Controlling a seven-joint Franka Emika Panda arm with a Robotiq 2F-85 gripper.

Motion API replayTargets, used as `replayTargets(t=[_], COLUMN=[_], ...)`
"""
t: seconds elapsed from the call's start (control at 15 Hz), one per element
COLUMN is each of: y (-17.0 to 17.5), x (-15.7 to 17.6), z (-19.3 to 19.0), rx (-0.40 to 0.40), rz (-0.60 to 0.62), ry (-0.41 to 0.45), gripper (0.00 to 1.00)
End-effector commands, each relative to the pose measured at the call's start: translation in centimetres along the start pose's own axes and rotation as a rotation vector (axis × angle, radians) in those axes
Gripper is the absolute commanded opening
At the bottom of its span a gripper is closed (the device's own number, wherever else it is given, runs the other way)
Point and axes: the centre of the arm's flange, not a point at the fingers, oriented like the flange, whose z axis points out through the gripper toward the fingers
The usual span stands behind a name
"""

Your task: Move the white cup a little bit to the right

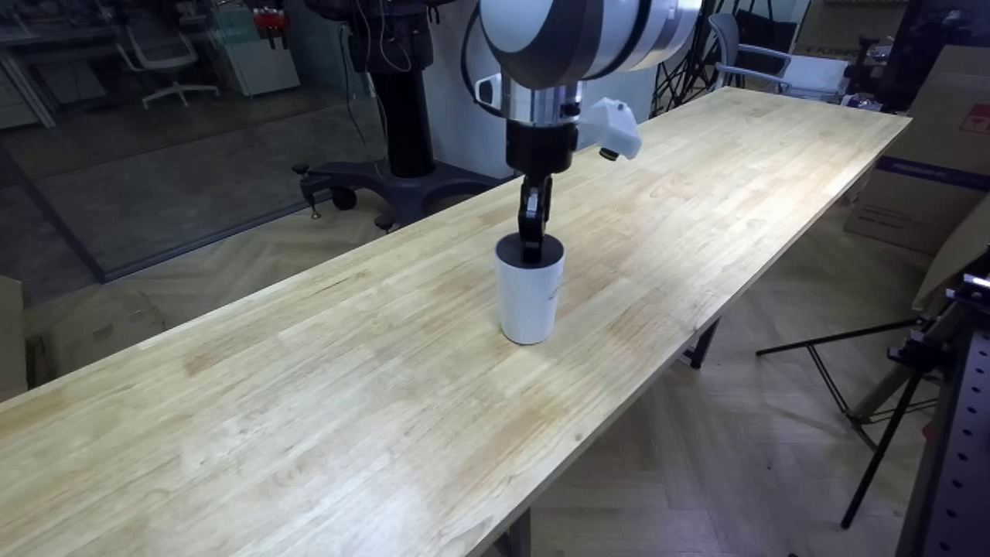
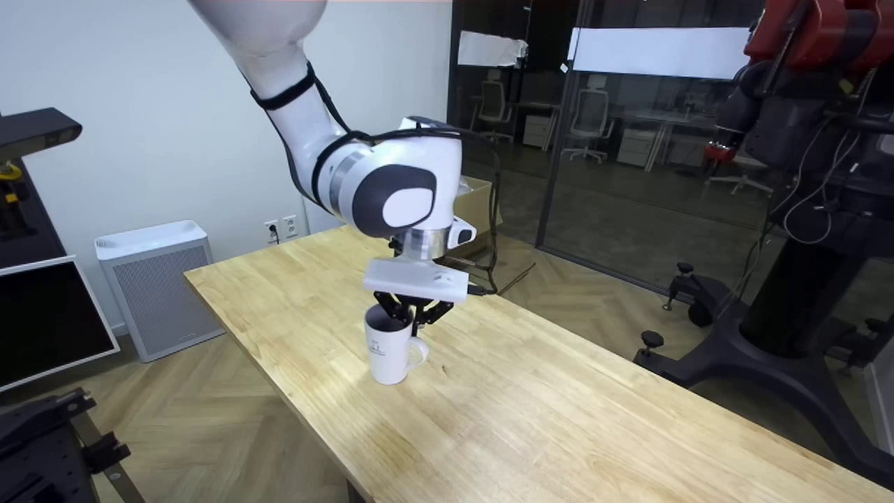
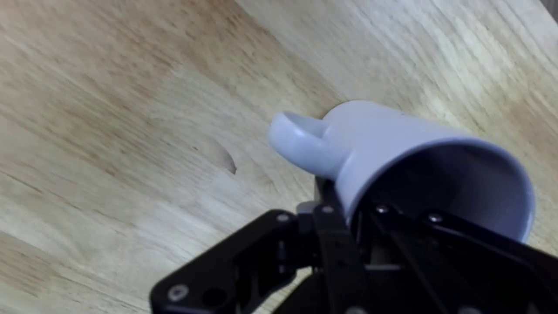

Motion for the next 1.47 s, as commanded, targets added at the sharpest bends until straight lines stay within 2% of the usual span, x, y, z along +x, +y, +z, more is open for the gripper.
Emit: replayTargets(t=[0.0,0.4,0.87,1.07,1.4], y=[-1.6,-0.7,0.8,1.5,1.7], x=[-5.4,-10.3,-10.1,-10.2,-10.2], z=[-2.2,-3.3,-4.2,-3.8,-3.2], rx=[-0.008,-0.023,-0.062,-0.049,-0.001], rz=[0.188,0.469,0.778,0.849,0.881], ry=[0.056,0.100,0.110,0.072,0.018], gripper=[0.03,0.03,0.03,0.03,0.03])
